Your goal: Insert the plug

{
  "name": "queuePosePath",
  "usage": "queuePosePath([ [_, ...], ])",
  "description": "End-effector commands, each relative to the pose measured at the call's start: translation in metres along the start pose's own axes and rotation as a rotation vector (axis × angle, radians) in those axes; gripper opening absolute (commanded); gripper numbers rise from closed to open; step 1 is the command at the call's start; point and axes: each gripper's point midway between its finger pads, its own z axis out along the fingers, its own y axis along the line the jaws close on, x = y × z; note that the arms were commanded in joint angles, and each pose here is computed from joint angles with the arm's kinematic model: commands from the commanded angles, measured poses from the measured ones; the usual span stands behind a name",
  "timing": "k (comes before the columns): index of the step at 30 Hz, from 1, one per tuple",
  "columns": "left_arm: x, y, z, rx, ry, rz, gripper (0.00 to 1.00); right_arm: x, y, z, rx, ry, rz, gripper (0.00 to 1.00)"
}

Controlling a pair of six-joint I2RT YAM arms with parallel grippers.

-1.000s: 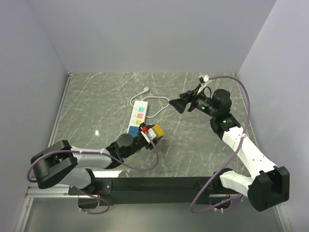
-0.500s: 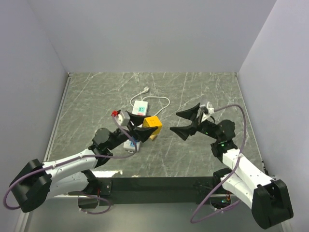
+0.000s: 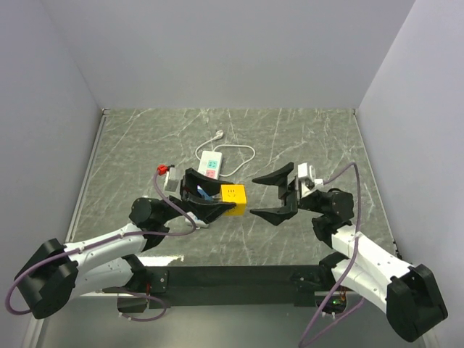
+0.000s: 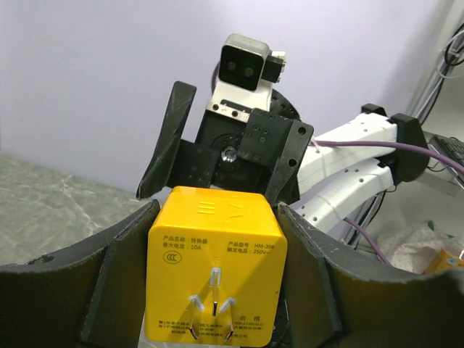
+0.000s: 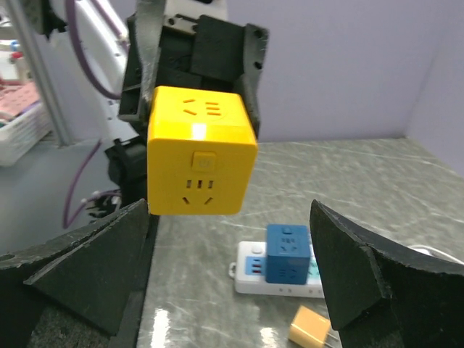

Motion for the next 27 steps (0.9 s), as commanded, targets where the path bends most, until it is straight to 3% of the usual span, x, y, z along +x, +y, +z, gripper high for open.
queuePosePath([
  [1, -0.023, -0.022, 0.004, 0.103, -0.075, 0.031, 0.01, -0.016, 0.012, 0.012, -0.079, -0.041, -0.048, 0.97],
  [17, -0.02, -0.026, 0.005, 0.131, -0.091, 0.087, 0.01, -0.013, 0.032, 0.044, -0.177, -0.055, 0.052, 0.96],
  [20, -0.017, -0.029, 0.006, 0.15, -0.1, 0.116, 0.01, -0.012, 0.037, 0.048, -0.202, -0.052, 0.086, 0.91],
  [23, -0.014, -0.031, 0.007, 0.152, -0.097, 0.125, 0.01, -0.006, 0.034, 0.053, -0.192, -0.027, 0.111, 0.79],
  [27, -0.018, -0.034, 0.005, 0.15, -0.113, 0.163, 0.01, 0.001, 0.031, 0.054, -0.182, -0.014, 0.129, 0.77],
])
